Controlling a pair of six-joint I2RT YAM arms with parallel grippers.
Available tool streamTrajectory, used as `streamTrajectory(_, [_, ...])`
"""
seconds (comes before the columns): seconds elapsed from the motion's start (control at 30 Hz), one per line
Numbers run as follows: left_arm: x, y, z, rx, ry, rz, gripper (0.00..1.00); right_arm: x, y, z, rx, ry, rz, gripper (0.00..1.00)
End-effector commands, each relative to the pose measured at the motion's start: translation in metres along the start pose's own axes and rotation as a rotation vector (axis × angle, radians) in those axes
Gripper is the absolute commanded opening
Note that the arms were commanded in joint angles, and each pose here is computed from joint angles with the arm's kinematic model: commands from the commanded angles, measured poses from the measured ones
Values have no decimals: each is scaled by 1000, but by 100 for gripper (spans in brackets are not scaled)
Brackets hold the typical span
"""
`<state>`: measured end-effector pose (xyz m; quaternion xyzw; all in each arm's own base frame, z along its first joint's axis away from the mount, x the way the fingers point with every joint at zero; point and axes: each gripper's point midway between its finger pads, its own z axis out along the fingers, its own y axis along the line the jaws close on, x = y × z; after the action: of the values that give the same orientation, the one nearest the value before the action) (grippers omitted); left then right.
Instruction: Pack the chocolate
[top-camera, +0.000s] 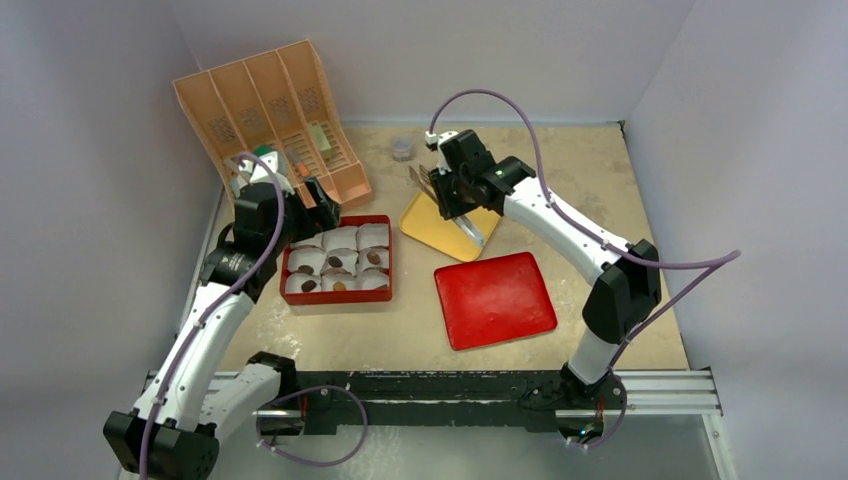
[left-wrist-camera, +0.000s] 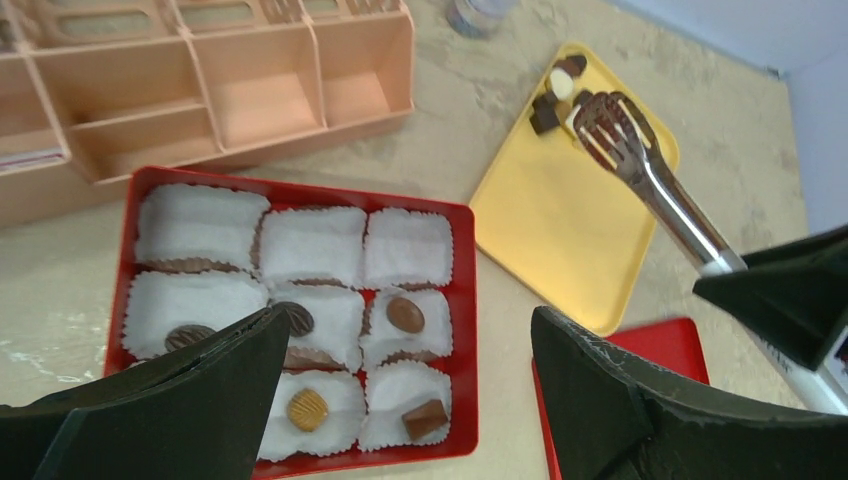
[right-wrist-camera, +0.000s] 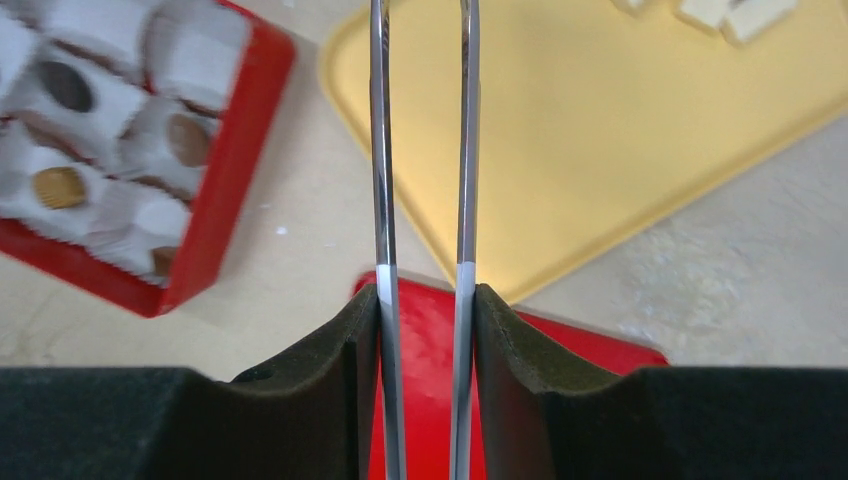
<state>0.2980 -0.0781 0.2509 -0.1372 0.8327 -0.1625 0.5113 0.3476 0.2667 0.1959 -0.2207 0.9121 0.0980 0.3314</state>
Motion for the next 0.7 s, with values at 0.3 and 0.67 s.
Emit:
streamTrajectory(0.3, [23,0,21,58,16,45,90,20,-99,11,196,68,134,38])
streamTrajectory(0.67, [20,4,20,31,12,71,90,22,-99,41,139,101,158,39])
